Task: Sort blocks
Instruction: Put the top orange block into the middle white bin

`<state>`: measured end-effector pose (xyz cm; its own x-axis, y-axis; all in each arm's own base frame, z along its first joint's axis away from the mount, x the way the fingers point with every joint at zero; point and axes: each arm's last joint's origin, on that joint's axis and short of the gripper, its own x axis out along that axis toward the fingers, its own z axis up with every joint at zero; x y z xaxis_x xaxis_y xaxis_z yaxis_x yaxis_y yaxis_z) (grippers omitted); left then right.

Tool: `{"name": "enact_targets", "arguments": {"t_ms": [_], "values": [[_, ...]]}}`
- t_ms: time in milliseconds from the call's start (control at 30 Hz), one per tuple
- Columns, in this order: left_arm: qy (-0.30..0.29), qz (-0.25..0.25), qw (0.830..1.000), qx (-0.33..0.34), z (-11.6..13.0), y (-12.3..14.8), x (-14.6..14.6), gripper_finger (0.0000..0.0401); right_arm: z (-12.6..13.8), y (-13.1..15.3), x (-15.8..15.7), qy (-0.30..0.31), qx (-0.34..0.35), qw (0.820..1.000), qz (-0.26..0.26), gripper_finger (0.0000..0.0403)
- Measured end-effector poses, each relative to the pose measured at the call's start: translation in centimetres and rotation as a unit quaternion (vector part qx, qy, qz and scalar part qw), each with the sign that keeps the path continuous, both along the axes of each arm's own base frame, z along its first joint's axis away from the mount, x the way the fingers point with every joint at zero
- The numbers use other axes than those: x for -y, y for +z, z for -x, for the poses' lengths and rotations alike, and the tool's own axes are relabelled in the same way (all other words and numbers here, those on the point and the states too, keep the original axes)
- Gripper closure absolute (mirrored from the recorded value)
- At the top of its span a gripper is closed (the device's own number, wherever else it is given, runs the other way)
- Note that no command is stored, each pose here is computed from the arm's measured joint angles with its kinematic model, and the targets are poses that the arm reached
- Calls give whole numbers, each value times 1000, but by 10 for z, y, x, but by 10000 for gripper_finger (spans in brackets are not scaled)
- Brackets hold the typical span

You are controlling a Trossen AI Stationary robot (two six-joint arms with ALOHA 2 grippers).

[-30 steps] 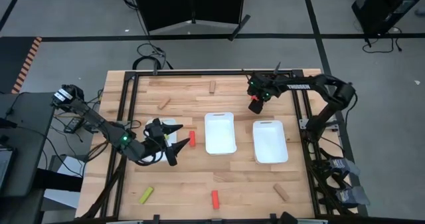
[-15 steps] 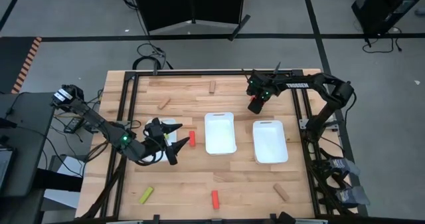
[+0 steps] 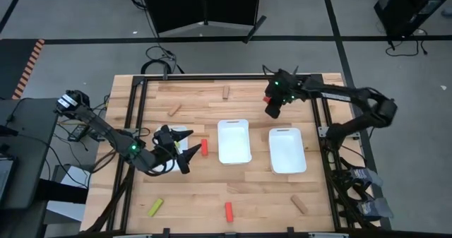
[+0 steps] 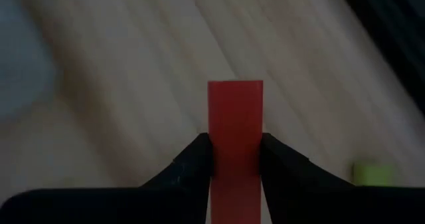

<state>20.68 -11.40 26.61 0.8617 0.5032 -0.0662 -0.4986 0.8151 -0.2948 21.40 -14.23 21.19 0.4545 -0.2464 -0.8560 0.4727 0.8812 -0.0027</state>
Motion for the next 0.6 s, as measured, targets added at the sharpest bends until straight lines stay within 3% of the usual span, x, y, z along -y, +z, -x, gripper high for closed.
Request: {"name": "enact_targets", "arguments": {"t_ms": [133,300,467,600], "values": [[13,4,1000,3,-1,0,-2,76,-7,32,-30,68,90,993,34,292],[23,12,1000,7,-4,-1,-7,76,-18,57,-74,158,175,970,62,292],[16,18,1000,0,-9,-3,-15,76,-28,68,-112,221,223,946,83,292],[13,22,1000,-4,-13,-4,-21,76,-33,70,-133,238,234,937,100,292]]}}
